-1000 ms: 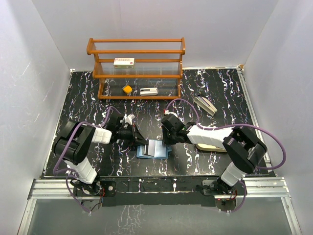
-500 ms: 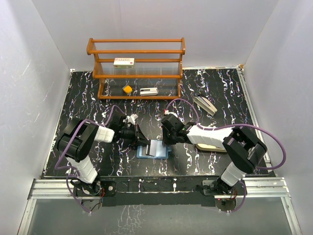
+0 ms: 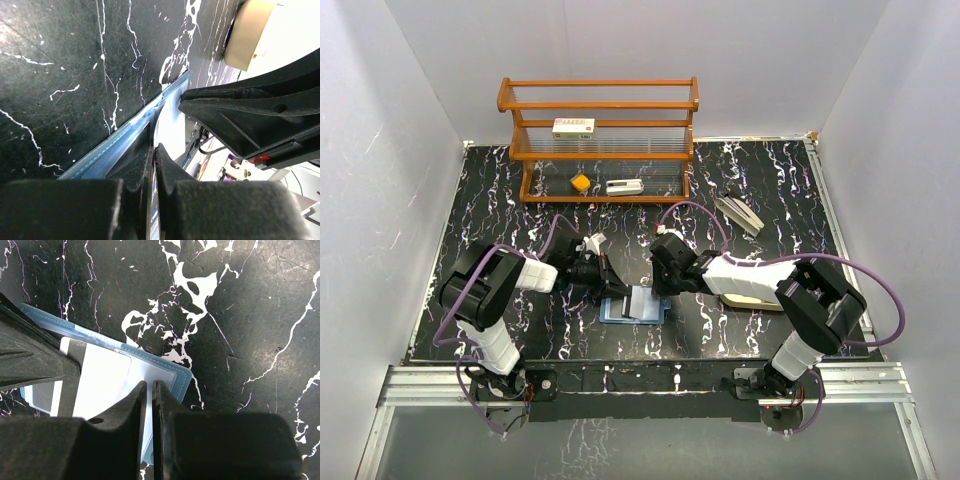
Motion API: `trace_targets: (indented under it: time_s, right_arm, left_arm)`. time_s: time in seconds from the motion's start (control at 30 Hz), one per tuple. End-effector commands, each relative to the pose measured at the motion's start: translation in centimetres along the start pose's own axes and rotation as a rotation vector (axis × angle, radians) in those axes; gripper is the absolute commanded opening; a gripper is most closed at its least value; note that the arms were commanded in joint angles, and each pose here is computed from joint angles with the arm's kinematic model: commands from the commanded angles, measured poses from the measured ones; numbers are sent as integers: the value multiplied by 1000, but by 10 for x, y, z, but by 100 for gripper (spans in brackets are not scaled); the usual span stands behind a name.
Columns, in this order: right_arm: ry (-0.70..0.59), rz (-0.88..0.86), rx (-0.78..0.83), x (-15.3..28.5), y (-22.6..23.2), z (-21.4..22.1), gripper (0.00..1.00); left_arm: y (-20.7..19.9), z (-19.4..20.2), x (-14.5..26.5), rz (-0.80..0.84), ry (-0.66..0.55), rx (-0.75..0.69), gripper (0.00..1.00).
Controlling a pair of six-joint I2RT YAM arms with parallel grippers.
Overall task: Put the credit cards into the card holder
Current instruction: Insert the credit card into the card holder.
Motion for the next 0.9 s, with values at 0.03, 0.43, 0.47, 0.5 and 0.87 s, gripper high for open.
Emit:
trace_targets:
  time_s: [0.03, 0.43, 0.47, 0.5, 0.87]
  right_arm:
    - [-6, 33, -15, 3, -4, 4, 12]
    - [-10, -26, -69, 23, 1, 11, 17]
    - [-5, -23, -65, 21, -1, 13, 16]
    - [1, -19, -61, 19, -3, 16, 16]
    - [31, 18, -45, 6, -9, 25, 11]
  left_arm:
    - [0, -3, -1, -55, -83, -10, 0]
    - [-6, -1, 3, -80, -118, -16, 26]
    - [-8, -1, 4, -83, -120, -21, 31]
    - [-10, -1, 6, -88, -122, -32, 34]
    - [-28, -7, 25, -211, -187, -113, 55]
Point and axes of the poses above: each gripper's point midway between its finger pads, its own x axis back along the fingers, its own y axis along the line the jaws close on, z = x × y, the point moved 9 cm from there along x, back along the fingers, and after that the axes turned 5 degrees about x, right-handed, at the moved point
